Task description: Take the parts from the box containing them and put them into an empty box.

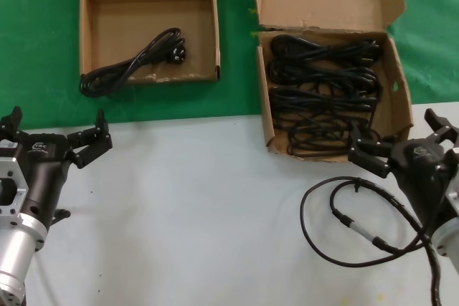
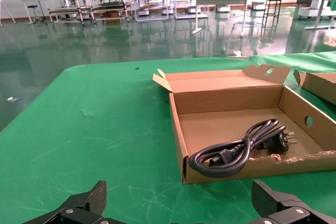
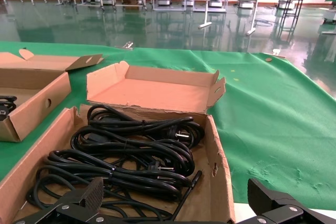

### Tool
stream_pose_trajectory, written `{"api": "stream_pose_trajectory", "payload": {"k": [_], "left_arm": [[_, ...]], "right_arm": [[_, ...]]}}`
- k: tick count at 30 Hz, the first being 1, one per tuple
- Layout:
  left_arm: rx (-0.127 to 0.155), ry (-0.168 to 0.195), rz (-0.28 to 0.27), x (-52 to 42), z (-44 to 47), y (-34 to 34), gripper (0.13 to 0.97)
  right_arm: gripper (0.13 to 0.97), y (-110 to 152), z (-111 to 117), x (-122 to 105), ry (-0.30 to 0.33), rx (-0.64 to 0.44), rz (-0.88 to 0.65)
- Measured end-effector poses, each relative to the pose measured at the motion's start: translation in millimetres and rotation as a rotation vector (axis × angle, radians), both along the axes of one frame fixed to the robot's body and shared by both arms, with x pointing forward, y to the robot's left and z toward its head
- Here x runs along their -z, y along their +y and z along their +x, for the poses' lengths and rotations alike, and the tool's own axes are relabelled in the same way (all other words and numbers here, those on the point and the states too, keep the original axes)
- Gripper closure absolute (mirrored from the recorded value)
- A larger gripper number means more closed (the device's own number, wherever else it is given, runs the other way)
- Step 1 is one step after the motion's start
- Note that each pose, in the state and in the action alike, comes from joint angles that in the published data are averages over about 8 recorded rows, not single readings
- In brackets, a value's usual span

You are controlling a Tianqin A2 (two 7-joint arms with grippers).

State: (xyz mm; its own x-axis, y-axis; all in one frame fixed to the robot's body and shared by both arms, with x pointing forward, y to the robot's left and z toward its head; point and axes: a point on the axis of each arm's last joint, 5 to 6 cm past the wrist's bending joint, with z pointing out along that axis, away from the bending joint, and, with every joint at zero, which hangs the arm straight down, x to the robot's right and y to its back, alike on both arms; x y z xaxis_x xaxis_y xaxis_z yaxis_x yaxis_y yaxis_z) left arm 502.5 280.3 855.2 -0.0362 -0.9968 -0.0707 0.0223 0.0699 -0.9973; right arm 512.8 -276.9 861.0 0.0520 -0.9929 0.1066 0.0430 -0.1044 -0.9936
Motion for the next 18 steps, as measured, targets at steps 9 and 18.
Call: {"api": "stream_pose_trajectory", "payload": {"k": [9,18], "left_arm": [[0.0,0.0,0.0,0.0,0.0,0.0,0.132],[0.0,0.0,0.0,0.0,0.0,0.0,0.132]], "right_arm": [[0.13,0.0,0.0,0.0,0.0,0.0,0.0],[0.13,0.0,0.0,0.0,0.0,0.0,0.0]]}}
